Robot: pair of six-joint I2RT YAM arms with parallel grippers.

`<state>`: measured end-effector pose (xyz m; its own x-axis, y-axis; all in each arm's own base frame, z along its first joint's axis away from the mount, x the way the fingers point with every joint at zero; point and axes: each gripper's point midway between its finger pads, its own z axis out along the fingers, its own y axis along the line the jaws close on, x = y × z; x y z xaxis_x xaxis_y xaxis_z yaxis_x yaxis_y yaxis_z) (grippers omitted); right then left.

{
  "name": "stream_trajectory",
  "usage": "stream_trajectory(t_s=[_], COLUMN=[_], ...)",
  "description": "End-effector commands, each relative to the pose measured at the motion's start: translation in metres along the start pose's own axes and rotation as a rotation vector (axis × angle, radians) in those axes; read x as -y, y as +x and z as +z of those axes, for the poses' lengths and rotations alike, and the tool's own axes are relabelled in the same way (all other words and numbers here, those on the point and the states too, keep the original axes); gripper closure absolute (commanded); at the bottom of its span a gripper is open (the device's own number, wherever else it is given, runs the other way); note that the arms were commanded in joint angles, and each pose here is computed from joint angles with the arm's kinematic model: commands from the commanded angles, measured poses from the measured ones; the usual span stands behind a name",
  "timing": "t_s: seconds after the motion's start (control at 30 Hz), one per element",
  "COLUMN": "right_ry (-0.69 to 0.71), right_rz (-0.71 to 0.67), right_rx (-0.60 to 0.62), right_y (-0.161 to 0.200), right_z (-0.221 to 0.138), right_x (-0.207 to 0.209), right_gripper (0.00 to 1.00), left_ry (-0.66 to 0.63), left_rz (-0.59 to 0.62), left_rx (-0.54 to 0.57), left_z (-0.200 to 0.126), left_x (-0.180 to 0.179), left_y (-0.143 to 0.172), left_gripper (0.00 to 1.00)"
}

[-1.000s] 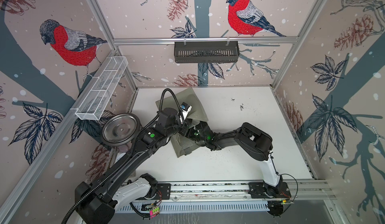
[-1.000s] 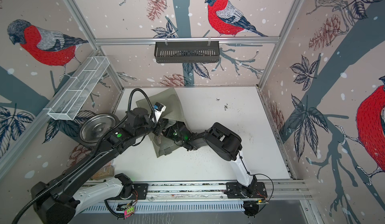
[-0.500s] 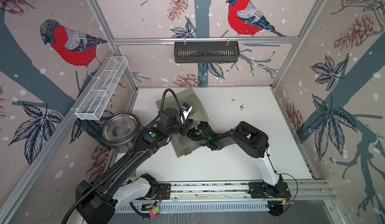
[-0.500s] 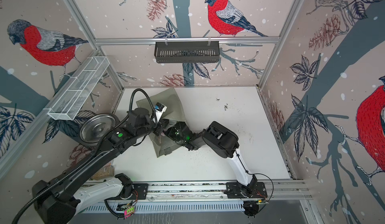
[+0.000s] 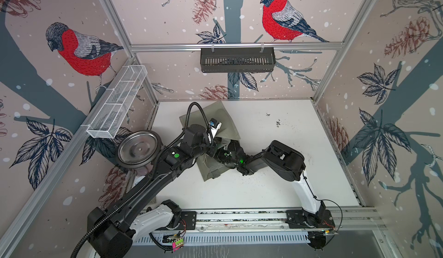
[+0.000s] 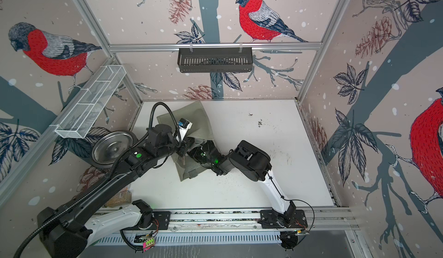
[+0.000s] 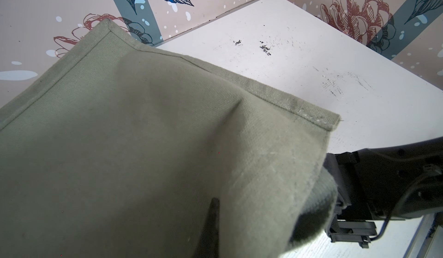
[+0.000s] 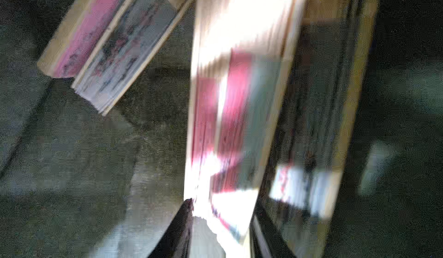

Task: Take out the folding fans from the tote bags
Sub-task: Pick up the folding fan from the canvas bag.

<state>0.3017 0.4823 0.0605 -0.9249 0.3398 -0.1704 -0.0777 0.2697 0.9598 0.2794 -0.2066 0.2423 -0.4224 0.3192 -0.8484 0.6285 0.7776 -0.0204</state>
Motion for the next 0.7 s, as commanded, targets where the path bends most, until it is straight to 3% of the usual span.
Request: stream_trajectory(t_s=[0.0,0.4,0.57,0.67], right_ry=[-0.072,-0.084,-0.078,-0.058], right_rz=[-0.015,0.013,-0.028,-0.046], right_rx=[0.026,0.014,0.031,0.015], right_y=[-0.010,-0.006,-0.006,0.001], right_z=[-0.002,0.001,-0.009,-0.017], right_x=[-0.023,-0.015,-0.023,-0.028], right_gripper=[0.67,0.74,0.85,0.87], left_ry=[0.010,0.018,0.014,0.009], left_rz=[0.018,0.016,0.018,0.019], left_rx=[0.043,0.041,0.046,0.045], left_z=[-0.003,-0.003,-0.005,-0.005], left_x=[0.002,0.003,0.003,0.002], left_y=[-0.011,-0.011,-0.011,-0.011], left_gripper=[1.00,1.00,1.00,1.00])
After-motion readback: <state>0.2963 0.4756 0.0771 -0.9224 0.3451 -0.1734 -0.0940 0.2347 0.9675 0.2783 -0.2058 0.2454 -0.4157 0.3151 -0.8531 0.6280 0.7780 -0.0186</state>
